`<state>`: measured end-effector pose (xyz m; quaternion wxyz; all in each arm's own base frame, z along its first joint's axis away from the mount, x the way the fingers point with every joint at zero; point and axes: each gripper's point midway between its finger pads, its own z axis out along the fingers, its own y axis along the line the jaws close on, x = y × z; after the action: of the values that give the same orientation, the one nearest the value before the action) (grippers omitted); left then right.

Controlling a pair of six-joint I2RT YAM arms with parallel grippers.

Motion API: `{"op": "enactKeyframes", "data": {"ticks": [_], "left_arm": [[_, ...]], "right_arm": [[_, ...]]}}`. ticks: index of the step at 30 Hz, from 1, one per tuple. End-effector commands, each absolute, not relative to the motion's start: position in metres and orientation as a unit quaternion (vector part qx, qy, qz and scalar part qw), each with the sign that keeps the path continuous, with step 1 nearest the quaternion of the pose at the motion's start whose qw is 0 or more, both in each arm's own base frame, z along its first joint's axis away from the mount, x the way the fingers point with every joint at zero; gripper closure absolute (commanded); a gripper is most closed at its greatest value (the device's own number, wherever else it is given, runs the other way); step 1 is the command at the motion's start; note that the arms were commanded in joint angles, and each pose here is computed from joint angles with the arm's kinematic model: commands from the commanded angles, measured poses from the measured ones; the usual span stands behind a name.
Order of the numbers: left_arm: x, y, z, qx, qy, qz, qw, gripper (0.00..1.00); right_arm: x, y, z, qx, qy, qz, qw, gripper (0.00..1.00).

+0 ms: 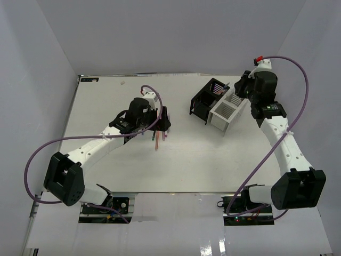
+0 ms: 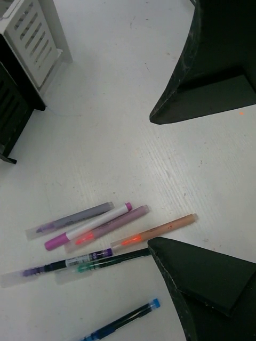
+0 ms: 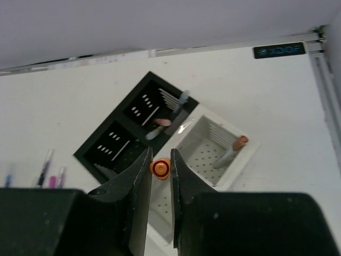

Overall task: Sort the stationery into containers
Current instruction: Place the pen in the storage box.

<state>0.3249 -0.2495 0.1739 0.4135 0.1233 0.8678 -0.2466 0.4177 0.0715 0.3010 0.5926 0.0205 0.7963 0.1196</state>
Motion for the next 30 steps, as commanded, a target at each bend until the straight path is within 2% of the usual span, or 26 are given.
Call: {"op": "enactKeyframes", "data": {"ticks": [1,7,13,16,17,19,20,23,26,27,30], "left_arm": [[0.320,-0.242,0.157,0.058,0.892,-0.235,0.380,0.02],[0.323,-0.238,0.141,0.015,0.913,-0.213,0.348,0.02],[0.329,-0.245,0.123,-0.027,0.931,-0.201,0.303,0.02],[0.332,-0.248,0.114,-0.042,0.937,-0.192,0.290,0.02],[0.334,-0.247,0.108,-0.047,0.940,-0.186,0.284,0.04],[0.337,-0.249,0.104,-0.051,0.941,-0.178,0.284,0.05],[0.341,-0.251,0.106,-0.052,0.940,-0.177,0.286,0.06],[0.349,-0.255,0.097,-0.059,0.944,-0.164,0.280,0.09],[0.353,-0.257,0.086,-0.065,0.949,-0.147,0.273,0.17],[0.357,-0.261,0.089,-0.064,0.948,-0.147,0.276,0.24],[0.362,-0.268,0.087,-0.059,0.949,-0.135,0.280,0.34]], "right_arm": [[0.434,0.024,0.296,0.060,0.790,0.019,0.610,0.92],[0.458,0.013,0.265,0.085,0.801,0.013,0.593,0.91],[0.469,0.016,0.226,0.091,0.824,0.019,0.559,0.81],[0.470,0.016,0.217,0.092,0.829,0.019,0.551,0.69],[0.470,0.016,0.215,0.092,0.830,0.019,0.550,0.60],[0.467,0.017,0.218,0.091,0.830,0.024,0.549,0.49],[0.465,0.018,0.221,0.092,0.830,0.026,0.550,0.35],[0.450,0.017,0.235,0.112,0.826,0.036,0.551,0.17],[0.430,0.013,0.247,0.124,0.822,0.034,0.556,0.11],[0.422,0.013,0.254,0.125,0.817,0.035,0.562,0.11],[0.409,0.017,0.262,0.116,0.814,0.047,0.568,0.11]]}}
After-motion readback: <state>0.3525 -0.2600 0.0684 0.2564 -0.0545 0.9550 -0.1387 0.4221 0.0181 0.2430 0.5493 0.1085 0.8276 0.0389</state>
